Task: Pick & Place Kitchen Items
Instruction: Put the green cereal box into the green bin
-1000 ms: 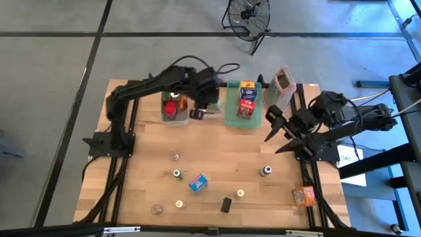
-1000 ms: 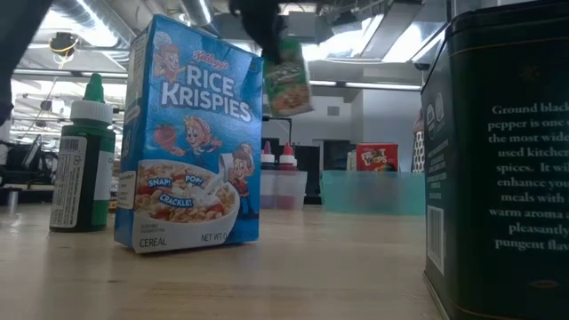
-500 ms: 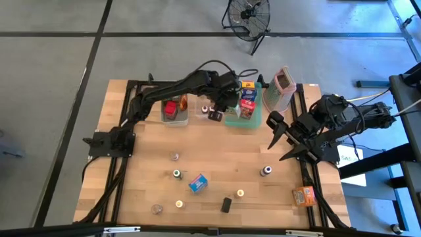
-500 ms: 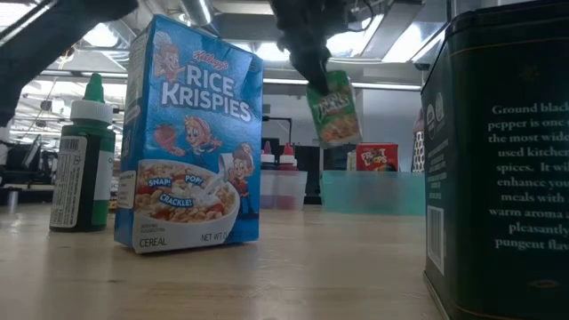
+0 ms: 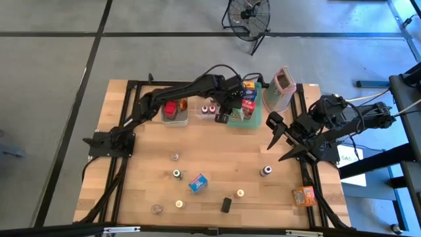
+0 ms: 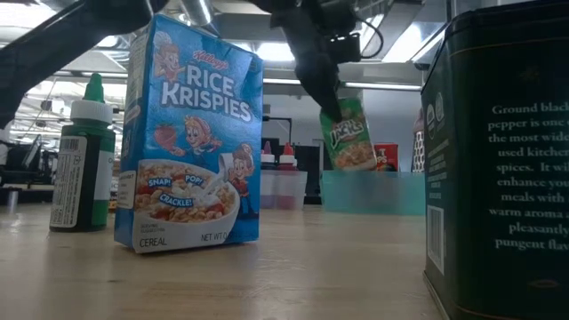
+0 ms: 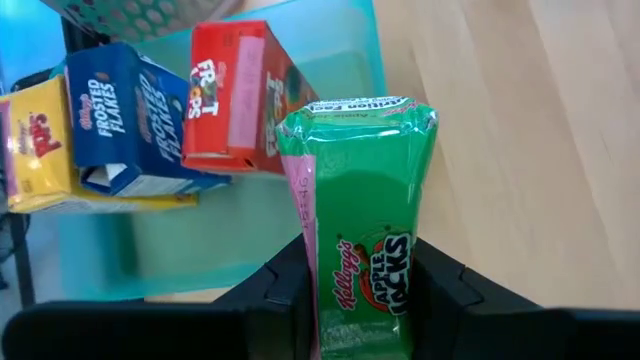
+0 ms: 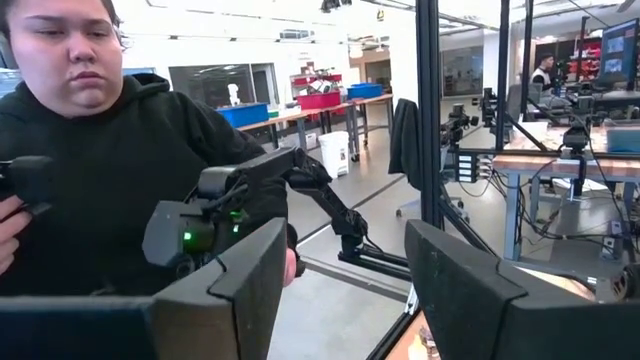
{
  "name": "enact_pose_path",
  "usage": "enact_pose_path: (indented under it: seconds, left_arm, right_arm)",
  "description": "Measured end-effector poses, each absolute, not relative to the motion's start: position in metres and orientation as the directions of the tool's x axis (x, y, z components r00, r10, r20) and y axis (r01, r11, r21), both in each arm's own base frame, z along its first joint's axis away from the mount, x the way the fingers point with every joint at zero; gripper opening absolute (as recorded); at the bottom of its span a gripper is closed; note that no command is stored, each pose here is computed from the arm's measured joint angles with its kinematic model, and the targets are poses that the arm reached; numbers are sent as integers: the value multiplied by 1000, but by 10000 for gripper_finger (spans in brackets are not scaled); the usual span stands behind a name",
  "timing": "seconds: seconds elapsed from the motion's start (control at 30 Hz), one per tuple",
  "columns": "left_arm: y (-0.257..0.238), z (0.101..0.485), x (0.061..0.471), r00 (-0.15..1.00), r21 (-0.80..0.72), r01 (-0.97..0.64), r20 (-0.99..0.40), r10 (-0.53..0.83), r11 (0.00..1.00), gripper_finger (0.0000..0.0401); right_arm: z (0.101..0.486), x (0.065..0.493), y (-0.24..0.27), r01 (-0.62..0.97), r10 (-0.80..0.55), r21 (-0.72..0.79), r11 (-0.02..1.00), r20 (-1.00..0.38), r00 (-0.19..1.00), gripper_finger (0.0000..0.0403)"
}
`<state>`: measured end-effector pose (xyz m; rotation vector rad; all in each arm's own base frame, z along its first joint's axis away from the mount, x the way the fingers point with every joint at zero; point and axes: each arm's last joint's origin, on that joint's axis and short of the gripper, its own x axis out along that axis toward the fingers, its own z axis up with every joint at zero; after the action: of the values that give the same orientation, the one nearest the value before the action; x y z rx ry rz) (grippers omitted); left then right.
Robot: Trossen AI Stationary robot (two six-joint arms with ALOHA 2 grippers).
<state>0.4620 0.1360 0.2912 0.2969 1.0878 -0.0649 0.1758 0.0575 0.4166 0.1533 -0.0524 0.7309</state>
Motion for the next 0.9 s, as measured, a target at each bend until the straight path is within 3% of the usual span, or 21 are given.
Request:
enact_pose_path:
  seconds: [0.9]
  left_arm:
    - [134, 248, 467, 380, 166, 184, -921, 86, 969, 102]
  right_arm:
    - [413, 177, 57, -632, 630, 143, 762, 65, 774, 208]
